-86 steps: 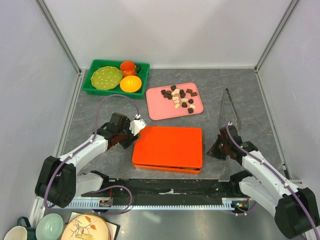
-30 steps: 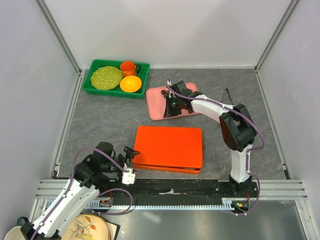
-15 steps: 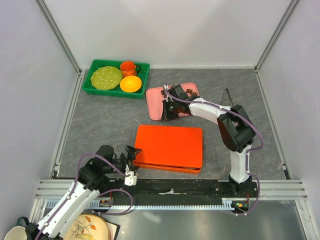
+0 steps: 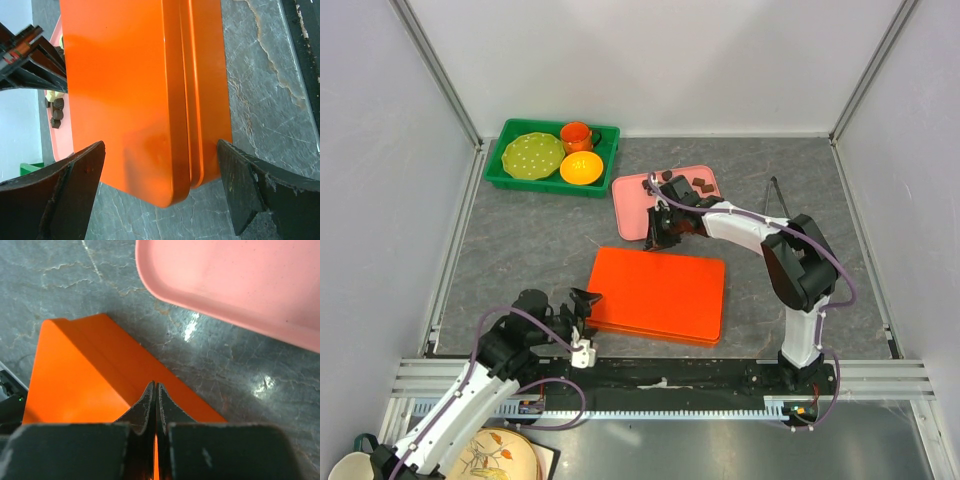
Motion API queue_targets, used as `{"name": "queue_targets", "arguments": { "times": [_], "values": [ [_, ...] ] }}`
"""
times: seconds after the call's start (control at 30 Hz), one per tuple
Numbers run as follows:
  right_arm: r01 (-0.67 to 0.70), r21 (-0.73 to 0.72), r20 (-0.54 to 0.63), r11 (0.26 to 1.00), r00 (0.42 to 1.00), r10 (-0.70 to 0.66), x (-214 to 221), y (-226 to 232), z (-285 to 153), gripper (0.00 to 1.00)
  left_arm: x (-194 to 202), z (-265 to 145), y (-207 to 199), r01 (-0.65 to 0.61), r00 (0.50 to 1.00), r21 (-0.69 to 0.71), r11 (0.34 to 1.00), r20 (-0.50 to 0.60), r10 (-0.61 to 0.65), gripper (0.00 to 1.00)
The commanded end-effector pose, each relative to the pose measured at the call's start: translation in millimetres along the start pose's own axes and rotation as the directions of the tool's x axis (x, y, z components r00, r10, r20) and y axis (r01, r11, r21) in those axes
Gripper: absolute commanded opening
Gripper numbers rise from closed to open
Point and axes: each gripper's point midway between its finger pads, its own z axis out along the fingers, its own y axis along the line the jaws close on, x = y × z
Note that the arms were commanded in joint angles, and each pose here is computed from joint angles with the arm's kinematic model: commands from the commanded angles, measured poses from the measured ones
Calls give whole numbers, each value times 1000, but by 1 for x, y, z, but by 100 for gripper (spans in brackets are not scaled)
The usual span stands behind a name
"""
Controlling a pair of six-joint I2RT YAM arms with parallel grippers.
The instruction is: Pack the chocolate
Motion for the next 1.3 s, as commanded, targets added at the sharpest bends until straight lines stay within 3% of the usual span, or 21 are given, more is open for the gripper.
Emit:
{"name": "queue_targets", "arguments": {
  "times": [0.0,0.57,1.27],
  "values": [
    [62,-56,37,996,998,-60,-4,22,-22,0,2,-2,19,-35,999,-56,998,-28,34,99],
    [69,-45,81,997,995,-65,-43,26,9,0,6,-5,23,-12,998,-64,998,-60,8,99],
    [85,-105,52,991,995,-80,-15,41,9,0,8,-7,23,-6,997,-67,998,-76,1,99]
  ]
}}
